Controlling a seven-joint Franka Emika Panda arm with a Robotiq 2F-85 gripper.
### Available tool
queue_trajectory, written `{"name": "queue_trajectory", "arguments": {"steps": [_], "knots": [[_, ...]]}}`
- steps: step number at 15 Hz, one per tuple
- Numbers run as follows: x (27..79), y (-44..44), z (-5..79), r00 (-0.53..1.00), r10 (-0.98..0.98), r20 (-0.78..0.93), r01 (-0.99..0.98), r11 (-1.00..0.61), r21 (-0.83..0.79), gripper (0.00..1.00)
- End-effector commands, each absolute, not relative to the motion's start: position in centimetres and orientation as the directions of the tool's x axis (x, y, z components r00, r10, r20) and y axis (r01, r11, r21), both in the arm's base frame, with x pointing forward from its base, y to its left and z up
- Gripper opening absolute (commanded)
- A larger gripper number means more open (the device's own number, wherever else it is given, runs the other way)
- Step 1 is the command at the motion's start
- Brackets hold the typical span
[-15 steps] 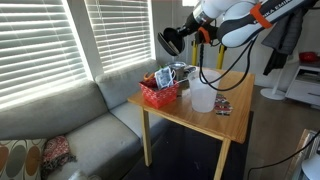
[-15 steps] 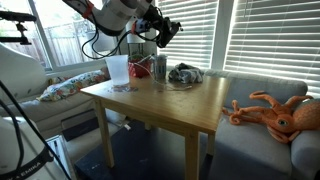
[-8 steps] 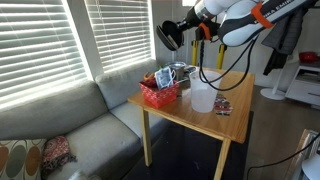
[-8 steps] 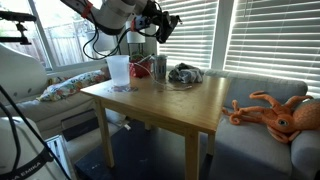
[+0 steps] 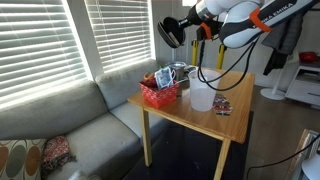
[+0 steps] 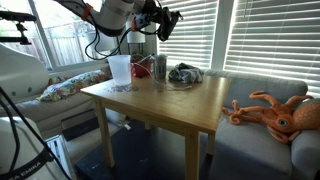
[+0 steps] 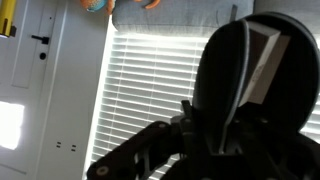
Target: Pick up the black glasses case and put it in the silver cup
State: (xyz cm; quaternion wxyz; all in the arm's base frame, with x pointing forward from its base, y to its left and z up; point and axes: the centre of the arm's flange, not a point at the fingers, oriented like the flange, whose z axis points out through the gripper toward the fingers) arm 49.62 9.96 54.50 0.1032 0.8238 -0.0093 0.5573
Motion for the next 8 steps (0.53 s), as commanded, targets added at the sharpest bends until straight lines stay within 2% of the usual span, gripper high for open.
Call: {"name": "queue_trajectory", "arguments": {"steps": [1, 8], "knots": [[47.7, 10.8, 54.4, 0.327, 0.115, 0.938, -0.159, -0.972, 0.174, 0.03], [45.8, 11.2, 55.6, 0.275, 0.126, 0.953, -0.203, -0.961, 0.185, 0.03]]}}
